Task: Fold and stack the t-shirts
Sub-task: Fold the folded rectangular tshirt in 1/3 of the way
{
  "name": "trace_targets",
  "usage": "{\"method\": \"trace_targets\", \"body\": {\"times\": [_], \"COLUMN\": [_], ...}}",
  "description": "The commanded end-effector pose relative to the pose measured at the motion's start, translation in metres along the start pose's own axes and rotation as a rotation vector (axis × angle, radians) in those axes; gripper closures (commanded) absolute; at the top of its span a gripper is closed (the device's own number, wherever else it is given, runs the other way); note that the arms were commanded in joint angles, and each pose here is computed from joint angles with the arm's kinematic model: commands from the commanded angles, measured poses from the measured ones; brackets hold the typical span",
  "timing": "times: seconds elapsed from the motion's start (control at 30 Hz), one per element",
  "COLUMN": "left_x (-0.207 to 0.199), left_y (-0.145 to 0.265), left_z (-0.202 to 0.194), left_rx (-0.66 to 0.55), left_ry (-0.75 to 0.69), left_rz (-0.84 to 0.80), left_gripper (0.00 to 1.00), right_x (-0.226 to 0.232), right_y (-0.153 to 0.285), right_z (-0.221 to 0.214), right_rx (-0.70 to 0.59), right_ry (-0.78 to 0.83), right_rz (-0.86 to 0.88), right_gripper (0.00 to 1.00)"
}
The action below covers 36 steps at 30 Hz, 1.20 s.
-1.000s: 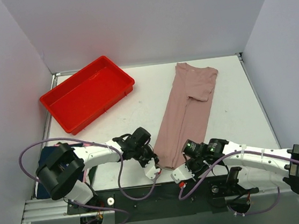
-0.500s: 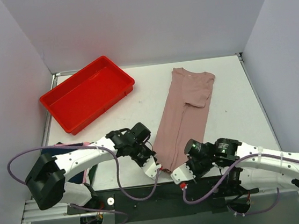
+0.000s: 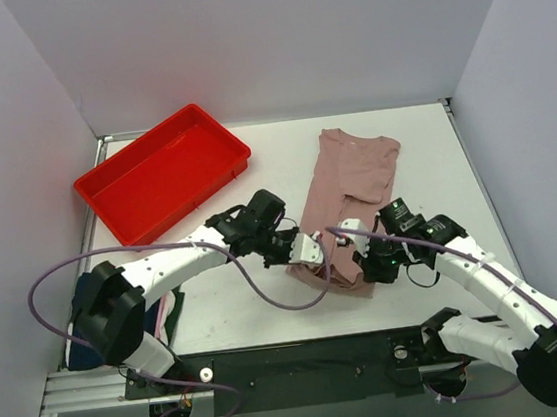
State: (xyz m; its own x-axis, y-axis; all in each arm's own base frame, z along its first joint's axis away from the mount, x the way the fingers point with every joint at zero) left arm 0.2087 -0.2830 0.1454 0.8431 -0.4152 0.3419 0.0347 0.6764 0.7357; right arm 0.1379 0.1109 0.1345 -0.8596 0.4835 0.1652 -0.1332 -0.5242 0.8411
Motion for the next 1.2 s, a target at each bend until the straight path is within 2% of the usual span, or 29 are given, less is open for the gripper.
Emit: {"method": "trace_targets", "body": {"times": [0.0, 0.2, 0.3, 0.47, 0.53, 0.6, 0.73, 1.17], "left_x": [0.056, 0.109, 0.127, 0.167, 0.176, 0.180, 0.183, 0.180], "left_y": [-0.004, -0.027, -0.036, -0.025, -0.026, -0.031, -0.044, -0.060], "left_z": [0.005, -0.009, -0.020, -0.040, -0.043, -0.045, -0.043, -0.061], "left_rx": [-0.038, -0.005, 0.007, -0.042, -0.043, -0.062, -0.122, -0.110], "left_ry": [0.134, 0.210, 0.245, 0.315, 0.285, 0.237, 0.202, 0.170], "left_rz": [0.180, 0.310, 0.344, 0.457, 0.482, 0.489, 0.510, 0.510], "left_gripper": [1.00, 1.00, 1.00, 1.00, 1.00, 1.00, 1.00, 1.00], "right_x": [-0.020, -0.064, -0.085, -0.120, -0.129, -0.137, -0.150, -0.181], "right_y": [0.002, 0.000, -0.003, 0.002, 0.004, 0.005, 0.000, -0.004], "right_z": [0.004, 0.020, 0.019, 0.016, 0.019, 0.023, 0.017, 0.020], "right_rx": [-0.065, -0.208, -0.205, -0.188, -0.209, -0.249, -0.227, -0.201], "right_ry": [-0.220, -0.293, -0.366, -0.444, -0.452, -0.433, -0.489, -0.536], "right_rz": [-0.025, -0.165, -0.190, -0.287, -0.306, -0.310, -0.304, -0.360], "right_gripper": [1.00, 1.00, 1.00, 1.00, 1.00, 1.00, 1.00, 1.00]}}
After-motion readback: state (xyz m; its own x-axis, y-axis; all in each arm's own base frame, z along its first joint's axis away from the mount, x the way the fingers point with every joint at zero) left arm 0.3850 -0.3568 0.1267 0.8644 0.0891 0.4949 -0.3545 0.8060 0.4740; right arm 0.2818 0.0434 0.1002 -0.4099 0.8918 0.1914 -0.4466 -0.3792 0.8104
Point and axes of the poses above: each gripper's point midway between its finger pads, its own y axis back along the fingers, its own x axis along the line the jaws close on, z = x × y, the point moved 5 cm from there along y, back along the fingers, and after that the axes turned 11 degrees about -y, right-handed, at the moved point
